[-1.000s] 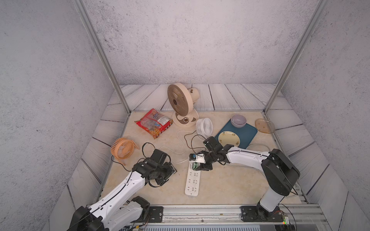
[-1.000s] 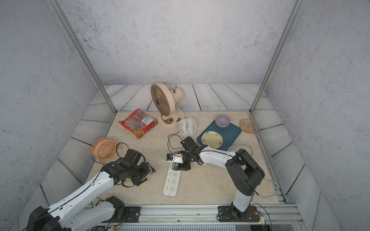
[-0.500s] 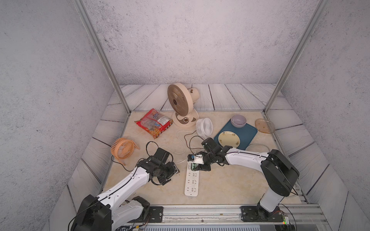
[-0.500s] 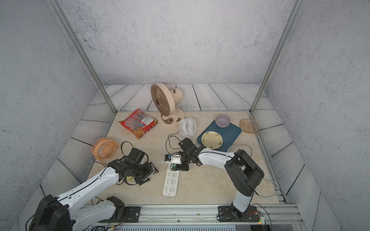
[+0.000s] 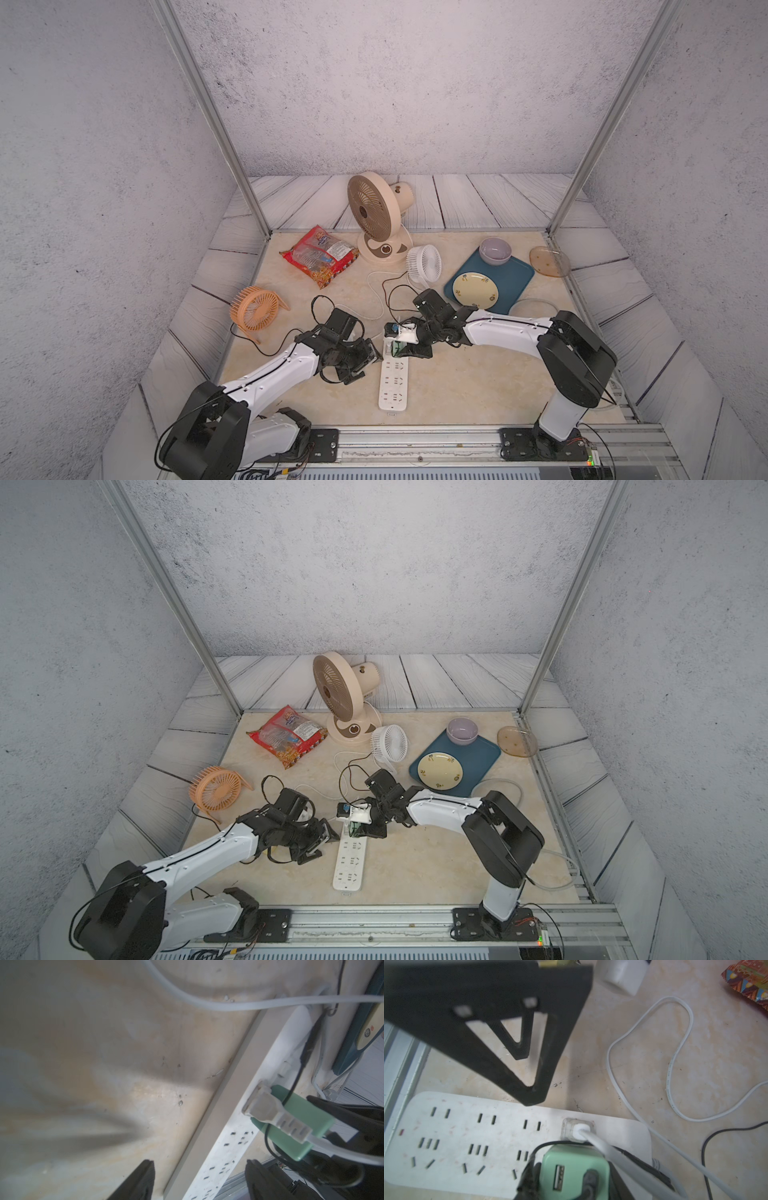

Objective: Unplug the desk fan from the power strip
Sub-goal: Remove the plug from the socket.

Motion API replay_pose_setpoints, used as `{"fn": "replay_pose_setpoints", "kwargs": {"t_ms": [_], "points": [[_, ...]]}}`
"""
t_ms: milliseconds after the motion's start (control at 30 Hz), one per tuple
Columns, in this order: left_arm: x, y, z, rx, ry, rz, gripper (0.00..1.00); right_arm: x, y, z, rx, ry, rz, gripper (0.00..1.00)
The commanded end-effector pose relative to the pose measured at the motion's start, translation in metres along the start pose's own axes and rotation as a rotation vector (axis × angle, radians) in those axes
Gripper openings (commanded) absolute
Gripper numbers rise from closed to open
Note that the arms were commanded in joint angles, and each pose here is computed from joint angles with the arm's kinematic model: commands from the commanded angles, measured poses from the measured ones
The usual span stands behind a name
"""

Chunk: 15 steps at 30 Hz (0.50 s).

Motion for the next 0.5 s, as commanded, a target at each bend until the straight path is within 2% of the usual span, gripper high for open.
{"fn": "replay_pose_setpoints", "kwargs": {"t_ms": [0,300,467], "points": [[0.006,0.001,0.005,0.022,0.033,0.016,0.71,0.003,0.006,0.008,-0.023,0.004,0.008,0.31],[0.011,-0.006,0.017,0.084,0.064,0.037,0.68,0.004,0.009,0.011,-0.028,0.005,0.016,0.3],[0.01,-0.005,0.022,0.063,0.069,0.049,0.64,0.001,0.009,0.012,-0.035,0.0,0.021,0.29]]}}
Point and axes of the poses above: each gripper's point midway between its finger pads, its own z axis out along the fingers, its own y axis along the line the jaws close on, x = y × z, the point moved 3 cm from there along -z, back along the fingers, and after that the axes turned 10 degrees about -z, right-handed, at the moved point
